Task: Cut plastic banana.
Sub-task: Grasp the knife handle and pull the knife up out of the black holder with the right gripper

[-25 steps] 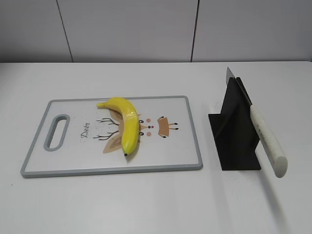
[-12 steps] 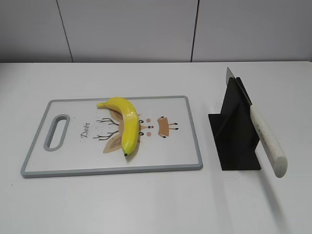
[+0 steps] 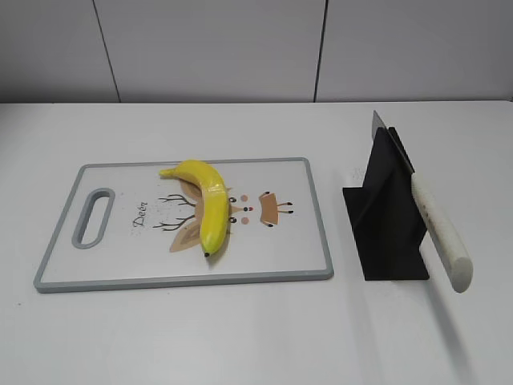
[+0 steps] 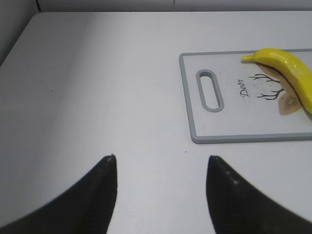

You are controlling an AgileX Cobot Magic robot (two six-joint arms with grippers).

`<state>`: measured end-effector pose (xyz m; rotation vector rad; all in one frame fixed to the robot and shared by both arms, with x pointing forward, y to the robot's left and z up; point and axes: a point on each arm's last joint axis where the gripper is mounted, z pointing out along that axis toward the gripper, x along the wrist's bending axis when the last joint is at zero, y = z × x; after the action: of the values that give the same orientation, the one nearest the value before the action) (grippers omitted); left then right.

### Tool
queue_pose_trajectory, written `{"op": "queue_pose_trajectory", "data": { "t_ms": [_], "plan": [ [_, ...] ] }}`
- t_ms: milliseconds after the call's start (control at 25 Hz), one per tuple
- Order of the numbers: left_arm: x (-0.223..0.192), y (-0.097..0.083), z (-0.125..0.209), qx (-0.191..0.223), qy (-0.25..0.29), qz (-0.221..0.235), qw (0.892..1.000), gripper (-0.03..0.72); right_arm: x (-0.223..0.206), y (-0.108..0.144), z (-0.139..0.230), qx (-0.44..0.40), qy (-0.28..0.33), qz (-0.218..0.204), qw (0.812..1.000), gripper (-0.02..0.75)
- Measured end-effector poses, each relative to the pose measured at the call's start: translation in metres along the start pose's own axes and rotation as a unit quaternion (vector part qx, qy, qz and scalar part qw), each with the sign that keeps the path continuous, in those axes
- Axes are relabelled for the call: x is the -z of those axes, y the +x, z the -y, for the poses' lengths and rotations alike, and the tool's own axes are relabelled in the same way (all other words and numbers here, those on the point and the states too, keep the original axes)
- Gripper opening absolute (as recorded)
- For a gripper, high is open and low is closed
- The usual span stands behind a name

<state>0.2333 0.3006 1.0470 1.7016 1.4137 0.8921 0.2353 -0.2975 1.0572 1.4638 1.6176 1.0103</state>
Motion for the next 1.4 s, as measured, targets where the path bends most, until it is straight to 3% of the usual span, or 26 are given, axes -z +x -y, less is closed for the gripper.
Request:
{"op": "queue_pose_trajectory", "data": {
  "t_ms": [440,760,1000,1400],
  "plan": [
    [0.0,0.0,0.0,0.0,0.0,0.0,1.0,0.543,-0.041,0.0,-0.062,-0.007,0.12,-0.008,0.993,0.503],
    [0.0,0.0,0.0,0.0,0.0,0.0,1.0,0.537,-0.073,0.019,-0.096,0.007,0.17,-0.079,0.982,0.5],
    [0.0,0.0,0.0,0.0,0.0,0.0,1.0,0.536,-0.099,0.05,-0.107,0.039,0.249,-0.118,0.96,0.498],
    [0.0,0.0,0.0,0.0,0.0,0.0,1.0,0.535,-0.174,0.085,-0.123,0.051,0.388,-0.095,0.915,0.498]
  ]
}}
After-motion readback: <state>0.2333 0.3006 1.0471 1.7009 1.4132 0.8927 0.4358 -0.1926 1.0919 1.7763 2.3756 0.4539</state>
